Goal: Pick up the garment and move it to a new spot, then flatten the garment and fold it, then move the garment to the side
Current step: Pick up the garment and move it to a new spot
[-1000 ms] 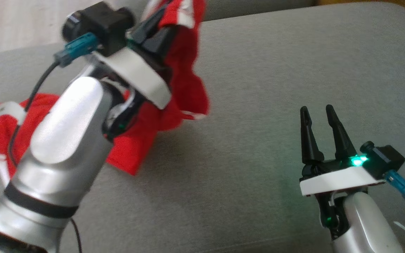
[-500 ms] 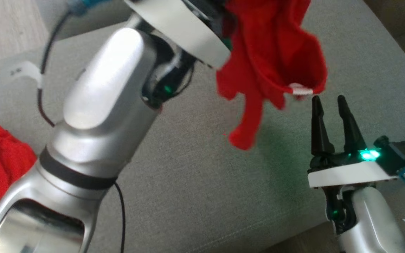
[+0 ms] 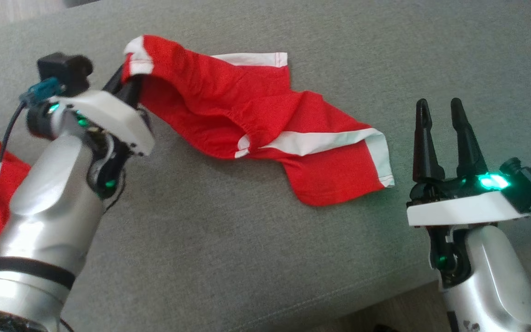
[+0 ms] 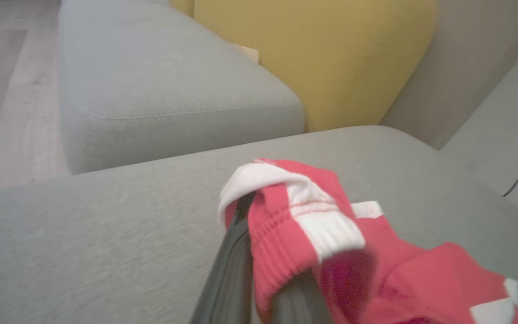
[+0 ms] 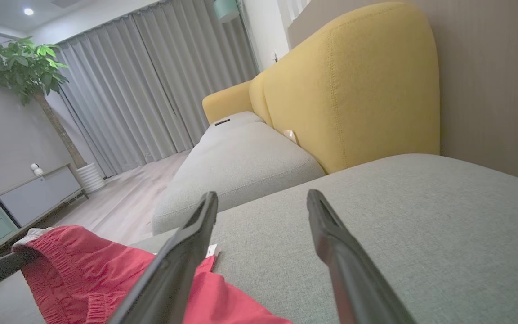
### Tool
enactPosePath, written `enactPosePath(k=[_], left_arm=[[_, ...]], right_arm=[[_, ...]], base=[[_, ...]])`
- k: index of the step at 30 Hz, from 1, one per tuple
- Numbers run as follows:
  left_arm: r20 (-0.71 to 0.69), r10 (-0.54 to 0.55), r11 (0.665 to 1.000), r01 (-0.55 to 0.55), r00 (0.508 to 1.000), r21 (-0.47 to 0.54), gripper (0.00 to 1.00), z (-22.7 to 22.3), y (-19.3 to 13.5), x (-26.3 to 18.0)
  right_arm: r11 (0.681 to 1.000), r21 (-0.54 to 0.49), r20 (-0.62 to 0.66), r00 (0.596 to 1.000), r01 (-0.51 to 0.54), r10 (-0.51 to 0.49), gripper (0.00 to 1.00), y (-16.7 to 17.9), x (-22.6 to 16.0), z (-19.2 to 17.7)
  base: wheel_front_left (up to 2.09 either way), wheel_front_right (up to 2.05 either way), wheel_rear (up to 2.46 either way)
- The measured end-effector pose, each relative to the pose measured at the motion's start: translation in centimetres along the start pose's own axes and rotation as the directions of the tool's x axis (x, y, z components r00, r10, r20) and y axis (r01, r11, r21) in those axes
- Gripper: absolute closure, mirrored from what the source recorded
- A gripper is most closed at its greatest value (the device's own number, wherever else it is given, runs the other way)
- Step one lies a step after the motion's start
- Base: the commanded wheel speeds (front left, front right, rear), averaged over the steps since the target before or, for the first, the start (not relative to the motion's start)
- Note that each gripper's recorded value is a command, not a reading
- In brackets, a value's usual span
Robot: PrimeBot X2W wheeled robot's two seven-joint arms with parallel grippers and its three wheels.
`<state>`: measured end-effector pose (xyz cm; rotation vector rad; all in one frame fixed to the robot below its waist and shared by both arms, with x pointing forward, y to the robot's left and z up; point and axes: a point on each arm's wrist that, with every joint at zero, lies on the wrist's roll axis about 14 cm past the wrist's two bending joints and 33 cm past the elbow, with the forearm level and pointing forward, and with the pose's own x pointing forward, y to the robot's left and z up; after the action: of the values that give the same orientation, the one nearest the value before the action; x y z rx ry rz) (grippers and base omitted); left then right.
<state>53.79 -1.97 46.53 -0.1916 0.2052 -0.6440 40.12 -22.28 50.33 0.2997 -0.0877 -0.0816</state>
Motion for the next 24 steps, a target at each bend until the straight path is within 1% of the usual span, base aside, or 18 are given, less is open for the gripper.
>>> enactPosePath(k=[2,3,4,5,6,10,14,20,22,24], left_arm=[[-0.027,0.045,0.999,-0.045,0.999,0.013,1.00,-1.1,1.8,-0.5],[-0.039,0.068,0.998,-0.067,0.997,0.016,0.84,-1.6,2.6,-0.7],[-0.047,0.088,0.996,-0.087,0.995,0.020,0.60,-1.9,3.3,-0.9],[-0.052,0.109,0.994,-0.108,0.993,0.032,0.04,-2.1,3.9,-1.1],[-0.056,0.131,0.991,-0.129,0.990,0.042,0.00,-2.3,4.6,-1.3],[-0.033,0.225,0.973,-0.223,0.974,0.059,0.00,-1.3,7.1,-2.1],[0.009,0.254,0.965,-0.254,0.967,0.065,0.00,0.4,7.8,-2.6],[0.205,0.222,0.970,-0.237,0.953,0.053,0.00,6.9,6.2,-3.9],[0.250,0.218,0.971,-0.236,0.944,0.047,0.00,7.9,5.6,-5.3],[0.270,0.229,0.969,-0.245,0.935,0.027,0.00,7.7,5.2,-7.0]], right_arm=[[1.000,-0.004,-0.012,1.000,-0.007,0.007,0.00,0.2,0.2,-0.5],[1.000,-0.005,-0.016,1.000,-0.010,0.010,0.00,0.3,0.3,-0.6],[1.000,-0.007,-0.021,1.000,-0.014,0.014,0.00,0.4,0.4,-0.8],[1.000,-0.010,-0.023,1.000,-0.020,0.019,0.00,0.6,0.6,-0.9],[1.000,-0.013,-0.023,0.999,-0.026,0.026,0.00,0.7,0.8,-1.0],[0.998,-0.022,-0.026,0.998,-0.053,0.052,0.00,1.5,1.3,-1.2],[0.997,-0.029,-0.026,0.997,-0.076,0.075,0.00,2.3,1.6,-1.2],[0.991,-0.045,-0.008,0.992,-0.122,0.122,0.00,3.9,1.9,-0.7],[0.990,-0.050,0.004,0.991,-0.132,0.132,0.00,4.2,1.9,-0.3],[0.988,-0.058,0.012,0.989,-0.145,0.146,0.00,4.7,1.8,0.1]], base=[[0.00,0.00,0.00],[0.00,0.00,0.00],[0.00,0.00,0.00],[0.00,0.00,0.00],[0.00,0.00,0.00],[0.00,0.00,0.00],[0.00,0.00,0.00],[0.00,0.00,0.00],[0.00,0.00,0.00],[0.00,0.00,0.00]])
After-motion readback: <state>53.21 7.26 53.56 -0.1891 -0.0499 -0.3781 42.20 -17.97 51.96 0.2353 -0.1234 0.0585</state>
